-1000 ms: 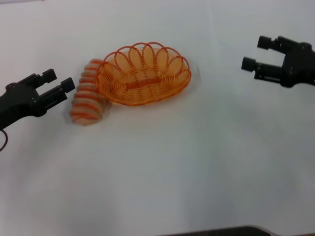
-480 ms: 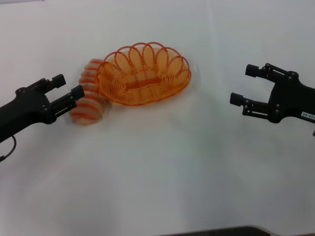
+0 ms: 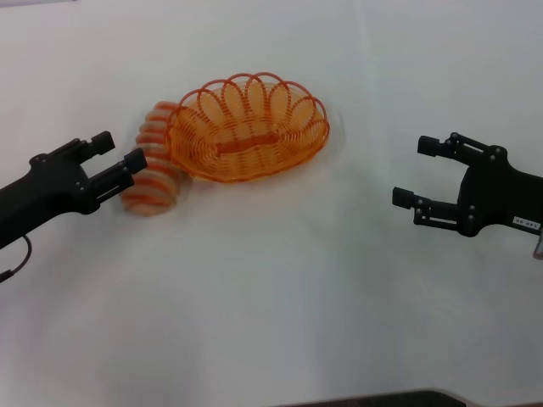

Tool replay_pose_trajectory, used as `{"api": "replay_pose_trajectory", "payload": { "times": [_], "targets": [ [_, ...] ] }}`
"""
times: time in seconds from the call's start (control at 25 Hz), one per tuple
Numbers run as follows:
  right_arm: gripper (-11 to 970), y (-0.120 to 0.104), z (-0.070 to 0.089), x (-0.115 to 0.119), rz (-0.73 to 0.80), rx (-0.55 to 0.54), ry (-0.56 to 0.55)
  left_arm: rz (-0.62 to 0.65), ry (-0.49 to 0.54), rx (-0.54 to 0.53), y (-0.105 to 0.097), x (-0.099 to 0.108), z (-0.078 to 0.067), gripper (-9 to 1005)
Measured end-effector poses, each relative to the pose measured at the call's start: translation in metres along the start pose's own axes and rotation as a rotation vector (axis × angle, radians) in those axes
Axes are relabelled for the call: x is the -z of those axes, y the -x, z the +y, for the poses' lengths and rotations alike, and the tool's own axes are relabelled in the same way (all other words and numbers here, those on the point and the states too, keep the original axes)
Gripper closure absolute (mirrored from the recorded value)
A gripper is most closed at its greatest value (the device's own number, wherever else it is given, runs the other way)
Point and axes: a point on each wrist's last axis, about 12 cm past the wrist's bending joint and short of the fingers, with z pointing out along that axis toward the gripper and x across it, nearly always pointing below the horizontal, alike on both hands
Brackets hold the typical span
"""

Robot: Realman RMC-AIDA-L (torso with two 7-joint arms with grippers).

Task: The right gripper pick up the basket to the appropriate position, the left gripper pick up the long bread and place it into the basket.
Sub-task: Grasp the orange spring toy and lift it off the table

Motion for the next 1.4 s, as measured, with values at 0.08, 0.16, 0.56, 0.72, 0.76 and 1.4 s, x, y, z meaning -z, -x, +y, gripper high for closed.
{"api": "replay_pose_trajectory", "payload": {
  "times": [0.08, 0.16, 0.56, 0.72, 0.76, 1.4],
  "targets": [
    [82, 0.0, 0.0, -0.001, 0.006, 0.001, 0.002, 0.001, 0.002, 0.024, 0.001, -0.002, 0.001, 320],
    [82, -0.001, 0.0, -0.001, 0.008, 0.001, 0.0, 0.001, 0.0, 0.082, 0.006, -0.004, 0.003, 320],
    [82, 0.0, -0.004, -0.002, 0.006, -0.059, -0.019, 0.108, -0.012, 0.403, 0.063, -0.016, 0.019, 321],
    [83, 0.002, -0.007, -0.004, 0.011, -0.062, -0.021, 0.25, 0.08, 0.481, 0.091, -0.014, 0.029, 321],
    [83, 0.002, -0.007, -0.004, 0.013, -0.065, -0.024, 0.286, 0.105, 0.488, 0.097, -0.013, 0.032, 321],
    [84, 0.0, -0.01, -0.005, 0.031, -0.083, -0.039, 0.78, 0.311, 0.391, 0.141, -0.062, 0.02, 320]
  ]
}}
